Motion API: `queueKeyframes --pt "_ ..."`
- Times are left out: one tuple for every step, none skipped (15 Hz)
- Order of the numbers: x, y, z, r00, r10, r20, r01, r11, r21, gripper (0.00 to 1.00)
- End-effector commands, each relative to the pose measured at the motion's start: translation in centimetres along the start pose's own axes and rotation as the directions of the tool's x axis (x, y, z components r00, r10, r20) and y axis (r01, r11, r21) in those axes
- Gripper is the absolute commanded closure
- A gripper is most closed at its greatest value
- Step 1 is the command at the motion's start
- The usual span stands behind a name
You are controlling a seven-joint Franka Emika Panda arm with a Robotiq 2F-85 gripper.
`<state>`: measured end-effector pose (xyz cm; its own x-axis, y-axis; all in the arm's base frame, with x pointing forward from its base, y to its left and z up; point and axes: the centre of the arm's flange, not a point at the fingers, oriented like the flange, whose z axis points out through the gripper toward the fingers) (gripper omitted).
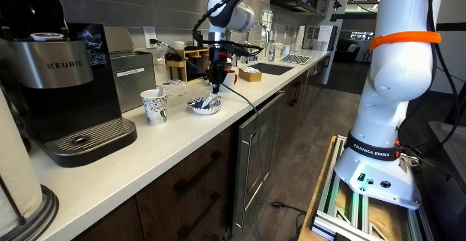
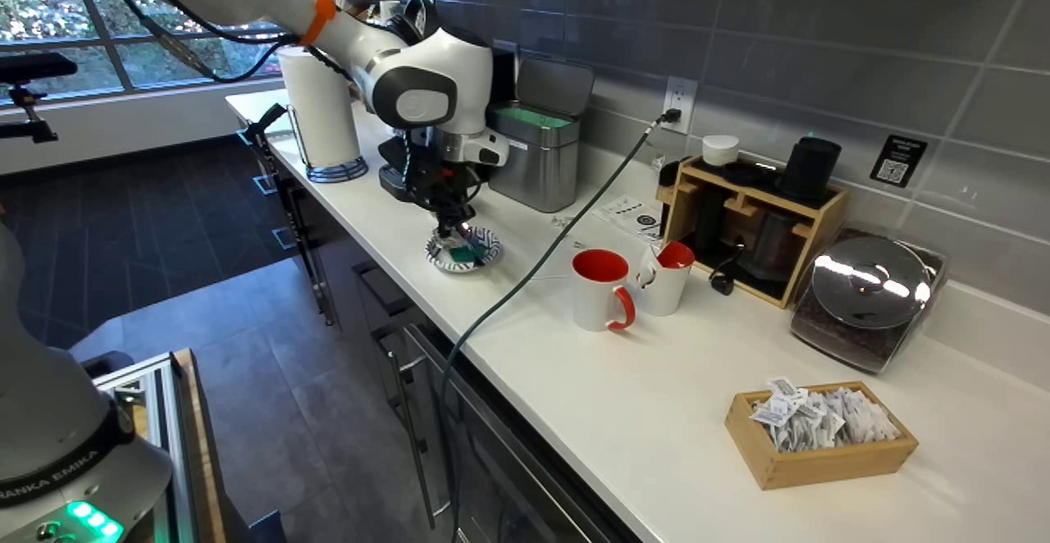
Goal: Move the sauce packet to the blue and white bowl
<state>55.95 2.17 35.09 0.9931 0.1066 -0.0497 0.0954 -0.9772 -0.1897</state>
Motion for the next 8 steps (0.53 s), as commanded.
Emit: queueKeyframes --pt "0.84 -0.30 0.26 0.999 0.014 0.036 -0.013 1.000 -0.026 0.99" --pt "0.90 -0.26 0.31 0.999 0.016 0.038 -0.015 1.000 -0.028 0.99" --pt "0.96 -0.24 0.34 0.999 0.016 0.040 -0.015 1.000 -0.028 0.99" --pt "0.99 -0.21 0.35 0.999 0.016 0.046 -0.015 1.000 -0.025 0.73" --pt "1.03 -0.21 0.36 0.999 0.017 0.048 -0.016 1.000 -0.024 0.71" --pt "1.05 -0.20 0.31 0.999 0.017 0.051 -0.016 1.000 -0.024 0.65" --pt "1.06 -0.19 0.23 0.998 0.019 0.055 -0.018 1.000 -0.023 0.58" --pt "1.02 -0.19 0.04 0.998 0.021 0.055 -0.019 1.000 -0.023 0.49"
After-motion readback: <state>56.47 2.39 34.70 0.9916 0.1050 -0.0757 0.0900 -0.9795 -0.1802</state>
